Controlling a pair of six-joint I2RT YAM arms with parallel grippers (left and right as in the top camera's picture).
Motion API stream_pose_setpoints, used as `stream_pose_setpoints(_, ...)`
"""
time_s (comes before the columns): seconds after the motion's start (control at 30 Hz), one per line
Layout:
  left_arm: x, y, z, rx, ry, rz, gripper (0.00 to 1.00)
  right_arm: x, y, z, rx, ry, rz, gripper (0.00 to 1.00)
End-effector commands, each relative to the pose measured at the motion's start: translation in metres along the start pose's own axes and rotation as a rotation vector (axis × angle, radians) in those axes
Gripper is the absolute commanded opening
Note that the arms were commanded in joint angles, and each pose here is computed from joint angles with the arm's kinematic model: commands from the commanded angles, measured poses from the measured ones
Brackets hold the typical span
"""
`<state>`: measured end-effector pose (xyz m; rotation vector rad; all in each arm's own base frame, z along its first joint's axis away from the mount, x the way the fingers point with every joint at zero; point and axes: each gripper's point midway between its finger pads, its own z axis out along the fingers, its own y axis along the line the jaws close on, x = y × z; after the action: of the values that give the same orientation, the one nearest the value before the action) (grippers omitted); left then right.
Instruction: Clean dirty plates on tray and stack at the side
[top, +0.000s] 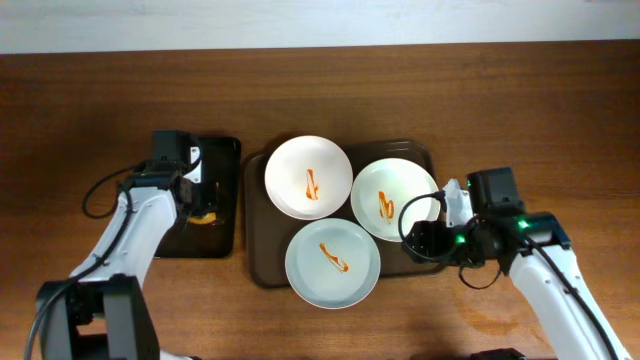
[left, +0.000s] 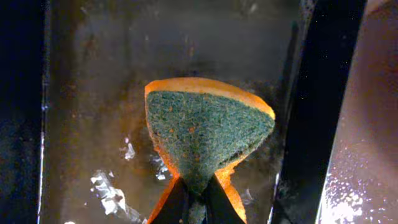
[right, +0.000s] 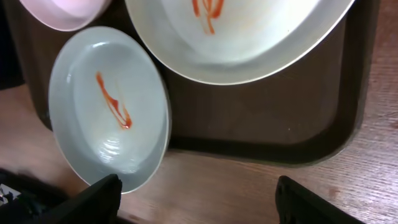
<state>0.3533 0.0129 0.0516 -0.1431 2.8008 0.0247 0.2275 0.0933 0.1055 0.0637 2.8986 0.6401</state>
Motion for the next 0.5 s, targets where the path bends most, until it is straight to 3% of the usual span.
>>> stream_pose_setpoints(0.0, 0.016, -0.001, 0.020, 0.004, 0.037, -0.030, 0.00, -0.004, 0.004, 0.000, -0.011, 0.003, -0.015, 0.80)
stream_pose_setpoints(0.17, 0.029, -0.002, 0.069, 0.003, 0.082, -0.041, 0.00, -0.003, 0.005, 0.000, -0.015, 0.007, -0.014, 0.79)
stream_pose_setpoints(0.23, 0.026, -0.004, 0.066, 0.015, 0.077, -0.044, 0.00, -0.002, 0.005, 0.000, -0.015, 0.011, -0.019, 0.79)
stream_pose_setpoints(0.3, 0.014, -0.004, 0.046, 0.017, 0.062, -0.044, 0.00, -0.002, 0.005, 0.000, -0.017, 0.011, -0.020, 0.78)
stream_pose_setpoints(0.47, -0.005, -0.025, -0.024, 0.145, -0.029, -0.042, 0.00, 0.007, 0.027, 0.011, -0.068, 0.061, -0.105, 0.61)
